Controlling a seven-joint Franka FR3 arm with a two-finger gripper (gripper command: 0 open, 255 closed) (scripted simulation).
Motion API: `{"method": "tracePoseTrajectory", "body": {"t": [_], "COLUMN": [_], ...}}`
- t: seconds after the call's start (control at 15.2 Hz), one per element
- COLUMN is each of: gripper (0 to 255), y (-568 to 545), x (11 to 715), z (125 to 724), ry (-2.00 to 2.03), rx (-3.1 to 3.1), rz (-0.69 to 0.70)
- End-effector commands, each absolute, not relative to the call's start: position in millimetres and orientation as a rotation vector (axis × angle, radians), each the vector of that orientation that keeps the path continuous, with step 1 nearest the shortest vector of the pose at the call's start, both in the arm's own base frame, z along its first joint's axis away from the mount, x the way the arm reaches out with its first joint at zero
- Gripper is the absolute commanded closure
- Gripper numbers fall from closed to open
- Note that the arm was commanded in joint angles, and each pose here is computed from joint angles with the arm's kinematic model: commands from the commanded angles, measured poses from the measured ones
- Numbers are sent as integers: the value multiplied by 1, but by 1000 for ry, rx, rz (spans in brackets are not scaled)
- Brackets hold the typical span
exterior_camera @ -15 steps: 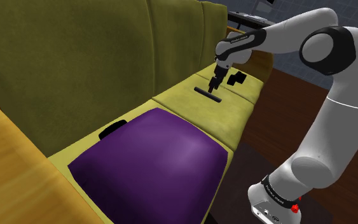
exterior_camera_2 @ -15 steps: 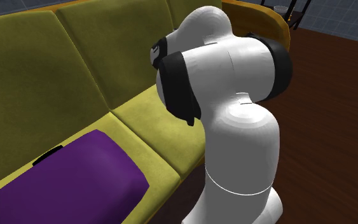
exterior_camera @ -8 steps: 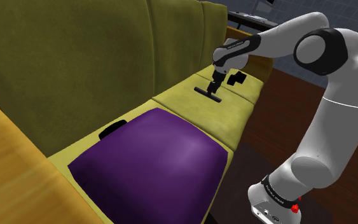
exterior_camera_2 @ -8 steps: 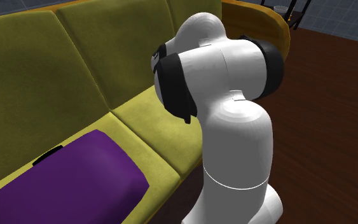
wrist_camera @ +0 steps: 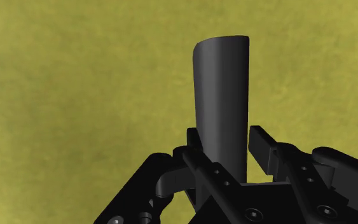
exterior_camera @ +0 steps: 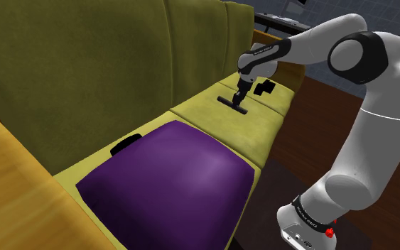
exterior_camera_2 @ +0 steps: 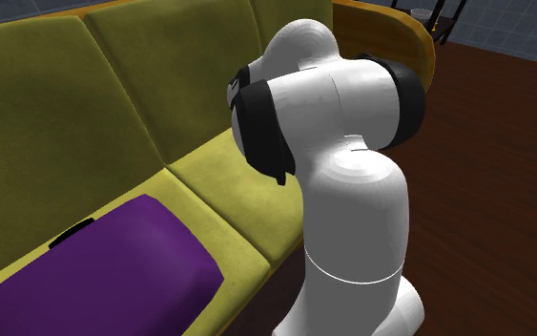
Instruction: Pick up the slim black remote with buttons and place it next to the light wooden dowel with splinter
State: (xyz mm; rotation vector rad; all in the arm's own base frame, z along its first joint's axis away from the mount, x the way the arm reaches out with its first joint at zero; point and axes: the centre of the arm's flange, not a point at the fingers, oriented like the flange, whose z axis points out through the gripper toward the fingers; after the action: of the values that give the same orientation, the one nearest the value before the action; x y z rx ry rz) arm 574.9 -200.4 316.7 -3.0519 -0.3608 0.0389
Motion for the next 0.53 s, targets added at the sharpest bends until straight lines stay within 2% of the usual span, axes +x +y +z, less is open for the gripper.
{"method": "tracePoseTrajectory", "body": {"t": [0.0, 0.46], "gripper": [255, 255], "y": [-199, -199], "x": [575, 575], "z": [315, 315], "ry": [-364, -364], "rx": [-3049, -3049], "rz": [44, 44]}}
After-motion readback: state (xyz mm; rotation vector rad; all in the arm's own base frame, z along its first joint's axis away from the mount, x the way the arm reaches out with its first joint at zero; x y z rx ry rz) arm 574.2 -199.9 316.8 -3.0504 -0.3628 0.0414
